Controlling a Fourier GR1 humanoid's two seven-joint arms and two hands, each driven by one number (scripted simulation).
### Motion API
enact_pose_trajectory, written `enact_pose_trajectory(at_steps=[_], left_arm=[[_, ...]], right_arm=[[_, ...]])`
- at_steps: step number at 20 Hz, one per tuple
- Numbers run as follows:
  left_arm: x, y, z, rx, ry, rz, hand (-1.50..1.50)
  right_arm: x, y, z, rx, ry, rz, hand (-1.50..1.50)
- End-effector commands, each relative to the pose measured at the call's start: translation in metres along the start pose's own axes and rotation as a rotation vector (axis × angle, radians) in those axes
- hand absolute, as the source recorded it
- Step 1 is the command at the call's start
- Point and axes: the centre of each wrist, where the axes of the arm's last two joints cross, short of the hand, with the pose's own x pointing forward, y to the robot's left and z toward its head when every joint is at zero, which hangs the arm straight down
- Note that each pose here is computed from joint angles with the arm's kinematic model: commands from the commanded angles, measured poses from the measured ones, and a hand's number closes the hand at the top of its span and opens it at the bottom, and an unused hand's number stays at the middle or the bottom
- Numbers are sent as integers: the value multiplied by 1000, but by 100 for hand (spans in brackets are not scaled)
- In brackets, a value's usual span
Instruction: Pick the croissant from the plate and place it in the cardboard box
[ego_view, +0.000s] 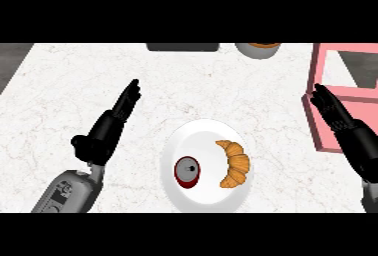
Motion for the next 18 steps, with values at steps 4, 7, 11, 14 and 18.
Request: enact_pose_trajectory(at_steps=[4, 7, 11, 14, 18], left_arm=[[-45, 53, 33, 307, 181, -30, 0], [-56, 59, 42, 359, 280, -39, 0], [-66, 75, 55, 486, 362, -2, 0], [-84, 57, 79, 479, 360, -4, 0], [-75, 76, 61, 471, 353, 9, 0]], right_arm=[[18, 29, 7, -325, -46, 121, 150], [10, -27, 28, -171, 91, 689, 150], [-24, 46, 63, -645, 155, 457, -150], [-13, 71, 82, -658, 99, 604, -150], [4, 105, 99, -602, 224, 691, -150]])
